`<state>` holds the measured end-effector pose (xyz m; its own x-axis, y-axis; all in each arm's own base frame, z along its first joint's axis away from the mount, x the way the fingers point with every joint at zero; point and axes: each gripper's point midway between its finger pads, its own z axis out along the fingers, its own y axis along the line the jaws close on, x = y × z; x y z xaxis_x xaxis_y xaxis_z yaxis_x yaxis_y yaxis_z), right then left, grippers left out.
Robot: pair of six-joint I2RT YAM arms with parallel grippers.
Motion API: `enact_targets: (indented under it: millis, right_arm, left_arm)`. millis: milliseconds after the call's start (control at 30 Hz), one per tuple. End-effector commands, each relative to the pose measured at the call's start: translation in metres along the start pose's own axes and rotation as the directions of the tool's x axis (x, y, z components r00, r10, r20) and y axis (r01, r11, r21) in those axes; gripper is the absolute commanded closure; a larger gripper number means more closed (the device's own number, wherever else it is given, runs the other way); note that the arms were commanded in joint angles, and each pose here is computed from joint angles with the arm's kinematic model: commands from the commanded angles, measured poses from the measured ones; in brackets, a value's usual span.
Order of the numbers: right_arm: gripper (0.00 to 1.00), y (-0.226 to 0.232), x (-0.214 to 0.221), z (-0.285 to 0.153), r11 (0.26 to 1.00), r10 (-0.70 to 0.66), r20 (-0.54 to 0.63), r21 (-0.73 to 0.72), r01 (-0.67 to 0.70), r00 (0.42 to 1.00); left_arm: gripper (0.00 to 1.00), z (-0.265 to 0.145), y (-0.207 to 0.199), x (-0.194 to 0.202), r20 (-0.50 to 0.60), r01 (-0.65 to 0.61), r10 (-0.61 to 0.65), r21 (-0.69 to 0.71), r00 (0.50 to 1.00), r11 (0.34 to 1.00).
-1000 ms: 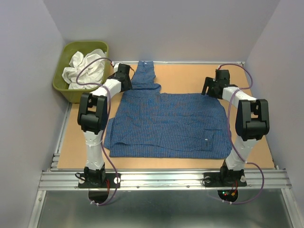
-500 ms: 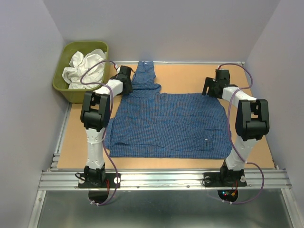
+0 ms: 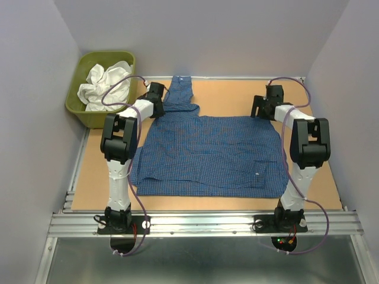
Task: Fold and stack the long sleeve shirts
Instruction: Fold the shirt
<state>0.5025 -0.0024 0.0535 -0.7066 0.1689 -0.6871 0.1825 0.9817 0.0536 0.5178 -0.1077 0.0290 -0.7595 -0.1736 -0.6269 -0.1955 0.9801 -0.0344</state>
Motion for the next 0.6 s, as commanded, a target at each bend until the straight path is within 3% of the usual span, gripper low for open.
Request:
enact_targets:
  millis: [0,567]
  right_arm:
    - [0.20,0.007,-0.032,0.005,0.999,-0.037,0.064,-0.030,0.039,0.997]
    - [0.20,-0.010,-0.045,0.012,0.991,-0.127,0.085,0.050,0.123,0.988]
  left_arm:
    - [0.75,-0.002,0.006,0.019,-0.055,-0.038,0.037,-0.004,0.998,0.999]
    - [0.80,0.000,0.006,0.020,-0.036,-0.053,0.054,0.007,0.998,0.999]
